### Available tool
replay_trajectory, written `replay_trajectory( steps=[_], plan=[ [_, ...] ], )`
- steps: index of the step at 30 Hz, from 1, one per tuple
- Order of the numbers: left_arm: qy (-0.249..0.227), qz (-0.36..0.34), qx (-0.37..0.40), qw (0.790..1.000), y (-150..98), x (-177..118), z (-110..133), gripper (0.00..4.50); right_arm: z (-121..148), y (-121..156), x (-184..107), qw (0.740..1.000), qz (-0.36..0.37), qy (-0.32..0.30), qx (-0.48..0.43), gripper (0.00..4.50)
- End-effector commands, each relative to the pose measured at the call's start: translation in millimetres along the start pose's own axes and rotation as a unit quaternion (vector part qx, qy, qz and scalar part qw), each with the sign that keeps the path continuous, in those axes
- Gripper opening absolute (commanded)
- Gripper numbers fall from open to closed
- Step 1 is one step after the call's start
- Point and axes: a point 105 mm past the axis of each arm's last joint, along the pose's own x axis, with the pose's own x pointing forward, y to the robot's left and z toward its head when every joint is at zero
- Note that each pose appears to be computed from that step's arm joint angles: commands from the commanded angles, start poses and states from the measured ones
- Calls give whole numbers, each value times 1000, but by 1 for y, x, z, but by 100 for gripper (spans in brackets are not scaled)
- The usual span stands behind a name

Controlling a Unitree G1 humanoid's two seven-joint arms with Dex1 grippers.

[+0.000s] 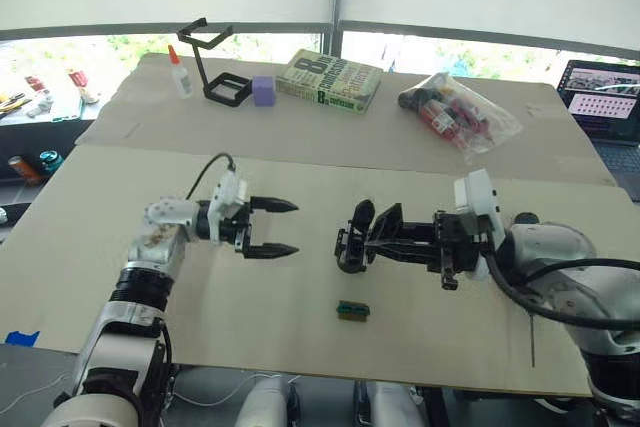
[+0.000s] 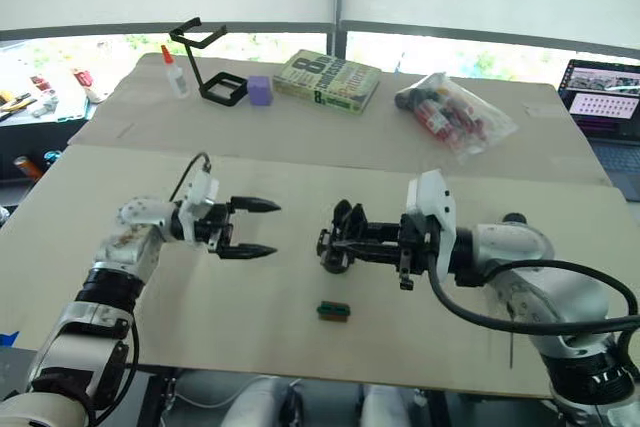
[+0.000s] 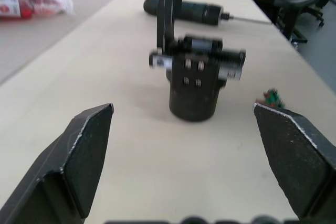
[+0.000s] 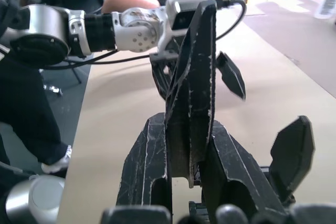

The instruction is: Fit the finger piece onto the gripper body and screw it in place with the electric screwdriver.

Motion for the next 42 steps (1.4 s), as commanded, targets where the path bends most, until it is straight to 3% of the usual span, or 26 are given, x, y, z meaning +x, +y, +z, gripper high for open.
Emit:
replay_trajectory(
  steps=[1, 11, 20, 23, 26, 33, 42],
  plan=[
    [5, -11, 14, 1000, 1, 26, -5, 450, 2, 3, 2, 999, 16, -3, -33, 36],
    [19, -26, 7, 999, 0, 94, -19, 450, -1, 3, 7, 999, 32, 2, -22, 36],
    [36, -55, 15, 998, -6, 101, -24, 450, -1, 1, 4, 999, 21, 6, -23, 36],
    [53, -61, 20, 997, -8, 98, -29, 367, -2, 1, 3, 1000, 19, 6, -22, 36],
    [57, -58, 18, 997, -9, 98, -31, 234, -2, 1, 4, 1000, 19, 6, -22, 36],
    [58, -48, 17, 997, -11, 91, -33, 236, -2, -4, 14, 999, 23, -9, -27, 36],
    [60, -47, 12, 997, -12, 91, -34, 236, -21, -15, 30, 999, 32, -7, -28, 36]
  ],
)
